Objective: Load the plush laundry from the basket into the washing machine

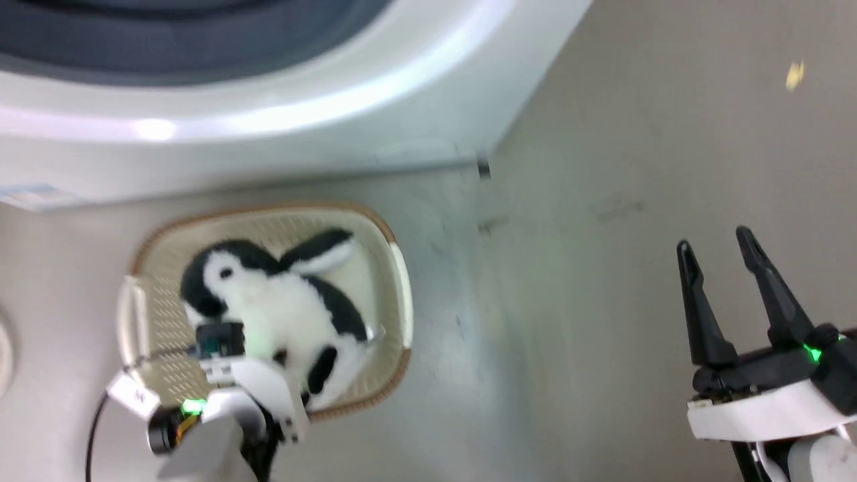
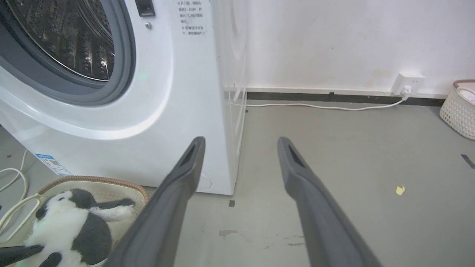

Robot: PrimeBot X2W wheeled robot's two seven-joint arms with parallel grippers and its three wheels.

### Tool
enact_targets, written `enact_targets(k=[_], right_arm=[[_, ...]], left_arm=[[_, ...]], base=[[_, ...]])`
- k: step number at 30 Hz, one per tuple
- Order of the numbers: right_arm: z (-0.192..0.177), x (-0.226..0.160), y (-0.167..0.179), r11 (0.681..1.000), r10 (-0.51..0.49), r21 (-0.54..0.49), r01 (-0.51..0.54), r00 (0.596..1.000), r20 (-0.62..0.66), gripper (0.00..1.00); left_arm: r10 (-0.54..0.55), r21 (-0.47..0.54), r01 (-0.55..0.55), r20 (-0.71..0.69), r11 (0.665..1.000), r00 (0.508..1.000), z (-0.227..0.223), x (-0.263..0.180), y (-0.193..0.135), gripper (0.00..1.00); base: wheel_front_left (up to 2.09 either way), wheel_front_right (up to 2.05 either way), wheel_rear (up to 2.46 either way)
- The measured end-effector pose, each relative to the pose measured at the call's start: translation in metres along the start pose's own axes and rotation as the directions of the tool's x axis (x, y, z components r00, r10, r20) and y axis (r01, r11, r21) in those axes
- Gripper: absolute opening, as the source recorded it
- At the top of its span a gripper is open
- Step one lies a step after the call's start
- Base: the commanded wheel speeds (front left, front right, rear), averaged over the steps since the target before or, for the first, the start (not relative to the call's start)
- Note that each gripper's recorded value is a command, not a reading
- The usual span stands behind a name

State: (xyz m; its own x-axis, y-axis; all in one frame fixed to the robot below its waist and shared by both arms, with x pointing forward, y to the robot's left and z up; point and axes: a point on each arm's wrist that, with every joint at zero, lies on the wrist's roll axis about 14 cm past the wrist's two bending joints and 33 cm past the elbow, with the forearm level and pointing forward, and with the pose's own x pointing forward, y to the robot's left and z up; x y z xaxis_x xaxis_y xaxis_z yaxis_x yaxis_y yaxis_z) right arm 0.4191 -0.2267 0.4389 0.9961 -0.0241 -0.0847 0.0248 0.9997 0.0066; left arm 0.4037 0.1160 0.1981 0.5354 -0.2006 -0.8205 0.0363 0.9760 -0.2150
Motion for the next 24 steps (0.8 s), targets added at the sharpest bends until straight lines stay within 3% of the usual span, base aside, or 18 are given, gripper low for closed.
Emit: enact_targets(k=[7, 12, 19, 24], right_arm=[[0.044, -0.017, 0.009, 1.000, 0.027, 0.013, -0.028, 0.993, 0.116, 1.00], [0.064, -0.025, 0.016, 0.999, 0.040, 0.024, -0.045, 0.984, 0.174, 1.00], [0.075, -0.026, 0.026, 0.997, 0.056, 0.046, -0.067, 0.976, 0.211, 1.00], [0.069, -0.024, 0.025, 0.997, 0.051, 0.047, -0.061, 0.980, 0.194, 1.00]], left_arm=[[-0.008, 0.032, 0.002, 0.181, 0.999, 0.983, 0.024, -0.053, 0.000, 0.00], [-0.035, 0.045, 0.020, 0.354, 0.999, 0.935, 0.060, -0.086, -0.008, 0.00], [-0.055, 0.100, -0.006, 0.595, 0.995, 0.802, 0.115, -0.135, -0.012, 0.00], [-0.102, 0.160, -0.031, 0.756, 0.987, 0.647, 0.173, -0.172, -0.027, 0.00]], base=[[0.00, 0.00, 0.00], [0.00, 0.00, 0.00], [0.00, 0.00, 0.00], [0.00, 0.00, 0.00]])
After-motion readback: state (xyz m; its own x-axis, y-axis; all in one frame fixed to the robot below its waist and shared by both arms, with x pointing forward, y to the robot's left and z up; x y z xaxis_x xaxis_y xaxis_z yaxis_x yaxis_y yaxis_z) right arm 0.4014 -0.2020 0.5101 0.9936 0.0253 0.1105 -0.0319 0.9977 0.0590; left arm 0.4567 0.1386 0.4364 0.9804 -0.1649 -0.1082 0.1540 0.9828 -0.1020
